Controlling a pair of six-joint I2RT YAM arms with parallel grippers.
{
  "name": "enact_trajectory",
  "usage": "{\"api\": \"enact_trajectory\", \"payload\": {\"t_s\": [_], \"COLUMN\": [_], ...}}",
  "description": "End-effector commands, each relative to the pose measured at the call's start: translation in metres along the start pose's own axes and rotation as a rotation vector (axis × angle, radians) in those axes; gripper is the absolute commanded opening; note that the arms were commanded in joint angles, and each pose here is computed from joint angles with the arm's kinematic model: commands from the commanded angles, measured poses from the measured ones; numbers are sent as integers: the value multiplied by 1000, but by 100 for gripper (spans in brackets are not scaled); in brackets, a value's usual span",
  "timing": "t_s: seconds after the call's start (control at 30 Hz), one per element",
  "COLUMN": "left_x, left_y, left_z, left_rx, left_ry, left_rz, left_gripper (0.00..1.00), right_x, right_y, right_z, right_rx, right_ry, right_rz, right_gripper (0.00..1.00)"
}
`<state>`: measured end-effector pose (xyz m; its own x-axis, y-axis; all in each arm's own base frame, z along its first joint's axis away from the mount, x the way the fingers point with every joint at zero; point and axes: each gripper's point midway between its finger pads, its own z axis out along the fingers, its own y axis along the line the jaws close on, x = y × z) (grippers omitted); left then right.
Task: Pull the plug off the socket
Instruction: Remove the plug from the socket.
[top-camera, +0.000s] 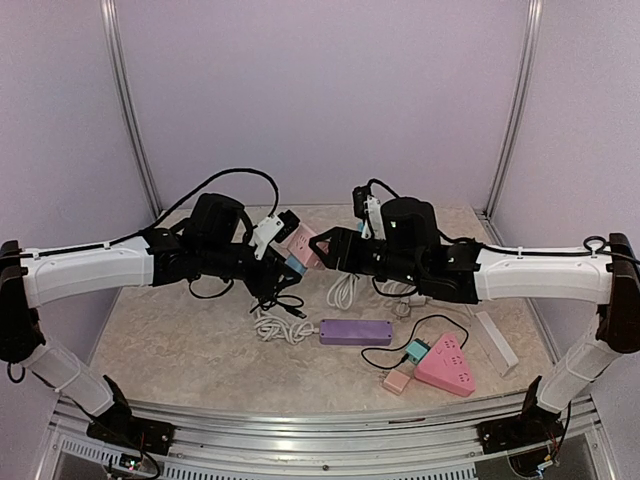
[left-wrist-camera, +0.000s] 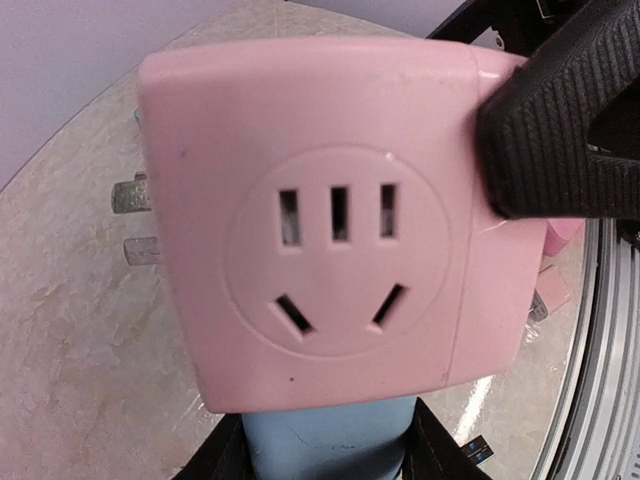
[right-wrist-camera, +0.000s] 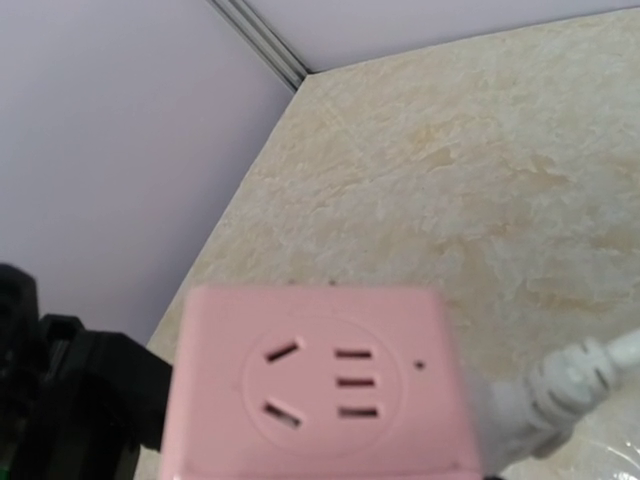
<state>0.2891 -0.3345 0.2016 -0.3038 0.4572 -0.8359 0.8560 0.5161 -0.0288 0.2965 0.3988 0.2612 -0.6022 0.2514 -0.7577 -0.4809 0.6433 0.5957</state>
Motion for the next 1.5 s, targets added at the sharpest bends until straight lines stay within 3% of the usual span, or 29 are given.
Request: {"api": "enact_trajectory", "payload": {"t_s": [0.0, 0.2, 0.5, 1.0, 1.47], "left_x": [-7, -15, -18, -22, -30], "left_y": [12, 20, 21, 2, -7], "left_z": [-5, -10, -16, -22, -32], "left_rx": [7, 81, 3, -24, 83], "left_ry": [-15, -51, -59, -62, -72], "left_rz": [-23, -110, -60, 27, 9], "left_gripper": [9, 9, 9, 9, 9], "right_x": [-24, -19, -27, -36, -38], "right_y": [-11, -11, -14, -8, -8], "right_z": [-11, -19, -28, -18, -29], "right_rx": [36, 45, 94, 14, -10], "right_ry": [-100, -123, -123, -63, -93], "right_rz": [-55, -62, -60, 2, -24], "right_gripper": [0, 0, 0, 0, 0]}}
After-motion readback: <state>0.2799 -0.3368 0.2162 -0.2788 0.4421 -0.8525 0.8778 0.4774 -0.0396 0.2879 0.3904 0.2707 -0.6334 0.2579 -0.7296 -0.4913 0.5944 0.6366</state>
